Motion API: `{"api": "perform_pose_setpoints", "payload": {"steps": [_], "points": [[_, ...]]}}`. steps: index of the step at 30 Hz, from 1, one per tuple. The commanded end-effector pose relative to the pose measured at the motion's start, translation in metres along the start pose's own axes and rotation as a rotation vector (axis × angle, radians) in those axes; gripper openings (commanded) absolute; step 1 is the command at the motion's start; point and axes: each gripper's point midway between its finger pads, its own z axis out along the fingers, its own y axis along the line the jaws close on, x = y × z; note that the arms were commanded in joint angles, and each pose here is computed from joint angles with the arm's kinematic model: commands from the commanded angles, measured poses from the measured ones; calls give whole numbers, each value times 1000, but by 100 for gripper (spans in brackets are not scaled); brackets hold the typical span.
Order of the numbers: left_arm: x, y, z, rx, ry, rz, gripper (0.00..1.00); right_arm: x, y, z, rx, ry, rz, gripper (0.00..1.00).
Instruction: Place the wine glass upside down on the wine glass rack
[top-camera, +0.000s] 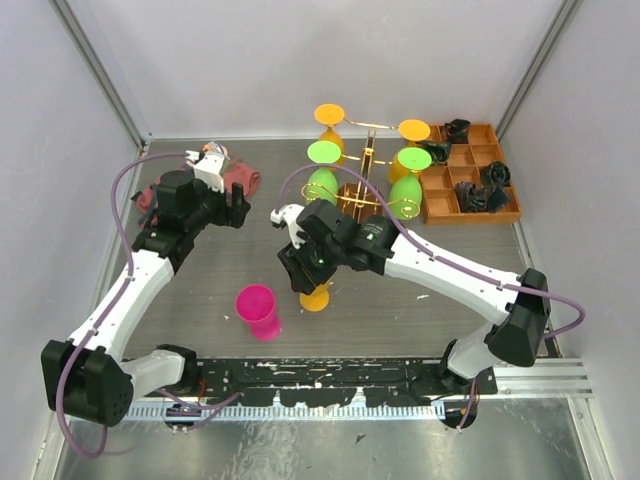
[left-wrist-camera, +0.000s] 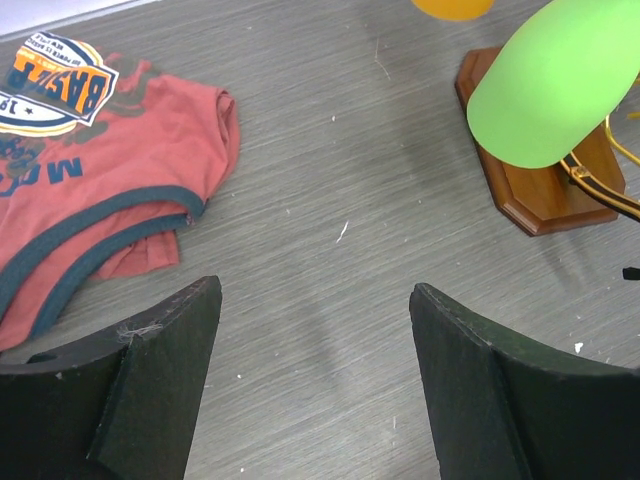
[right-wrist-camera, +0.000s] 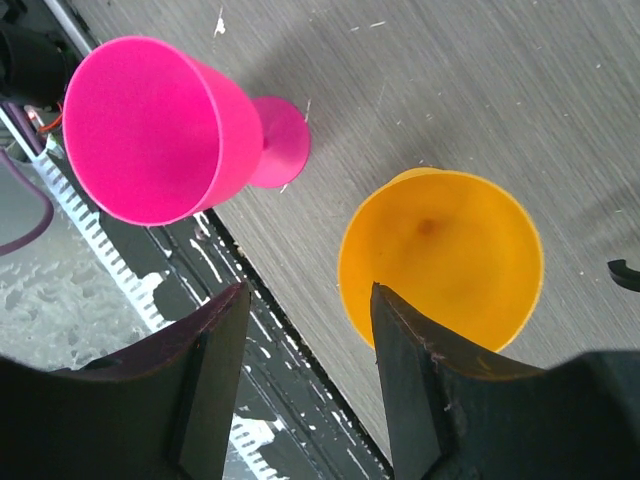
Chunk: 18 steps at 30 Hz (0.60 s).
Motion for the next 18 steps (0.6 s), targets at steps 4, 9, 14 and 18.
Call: {"api": "perform_pose_setpoints", "payload": {"steps": [4, 9, 14, 18], "points": [[6, 3, -2, -11, 1, 6, 83, -3, 6, 0, 24, 16, -14, 57], [8, 2, 0, -8, 14, -10, 83, 3, -6, 11, 89, 54, -21, 55], [3, 3, 1, -21, 5, -31, 83, 5, -15, 21, 135, 70, -45, 47], [-5, 10, -2, -66, 8, -52, 83, 2, -18, 22, 148, 73, -61, 29]]}}
